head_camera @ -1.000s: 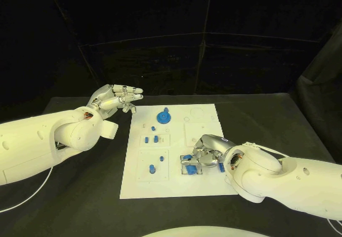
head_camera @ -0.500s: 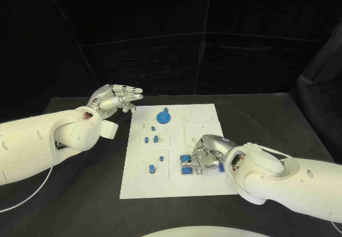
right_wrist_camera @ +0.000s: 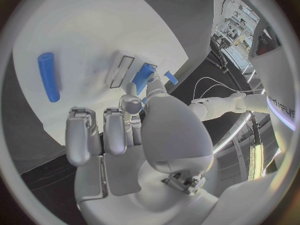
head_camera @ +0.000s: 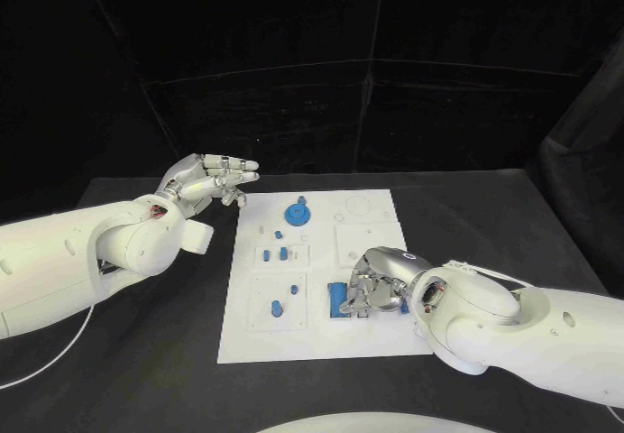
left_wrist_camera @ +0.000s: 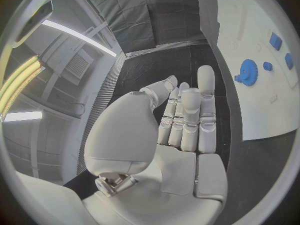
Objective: Assemble the parts on the task board
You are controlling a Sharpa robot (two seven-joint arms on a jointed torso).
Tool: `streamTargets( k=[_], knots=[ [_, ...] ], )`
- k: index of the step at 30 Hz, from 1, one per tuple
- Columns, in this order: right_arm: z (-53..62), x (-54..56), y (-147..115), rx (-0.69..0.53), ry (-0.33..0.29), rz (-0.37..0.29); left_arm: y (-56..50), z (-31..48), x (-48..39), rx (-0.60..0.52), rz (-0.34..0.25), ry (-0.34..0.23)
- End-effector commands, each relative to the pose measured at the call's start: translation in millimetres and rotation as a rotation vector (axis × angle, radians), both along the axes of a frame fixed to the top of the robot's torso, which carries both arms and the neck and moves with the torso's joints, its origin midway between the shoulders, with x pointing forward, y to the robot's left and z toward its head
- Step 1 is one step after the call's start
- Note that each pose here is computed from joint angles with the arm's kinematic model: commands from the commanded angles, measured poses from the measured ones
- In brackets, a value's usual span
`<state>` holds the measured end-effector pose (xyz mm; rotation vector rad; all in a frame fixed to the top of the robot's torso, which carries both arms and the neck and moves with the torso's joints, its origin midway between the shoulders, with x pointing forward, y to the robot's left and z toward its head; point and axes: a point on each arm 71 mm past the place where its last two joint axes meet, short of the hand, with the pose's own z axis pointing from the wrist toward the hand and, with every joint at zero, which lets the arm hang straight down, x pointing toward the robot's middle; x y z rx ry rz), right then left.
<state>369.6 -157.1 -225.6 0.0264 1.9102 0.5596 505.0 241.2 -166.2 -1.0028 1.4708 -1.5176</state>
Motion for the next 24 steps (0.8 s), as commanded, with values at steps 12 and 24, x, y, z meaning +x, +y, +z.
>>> streamTargets(
  k=[12,24],
  knots=[
    [11.2,-6.9,-38.6,0.096,-0.006,-0.045,0.8,1.1,-0.1,-0.007,-0.005,-0.003],
    [12.7,-7.2,-89.9,-0.129,0.001,-0.095,0.3,0.9,0.2,-0.007,-0.006,-0.003]
  ],
)
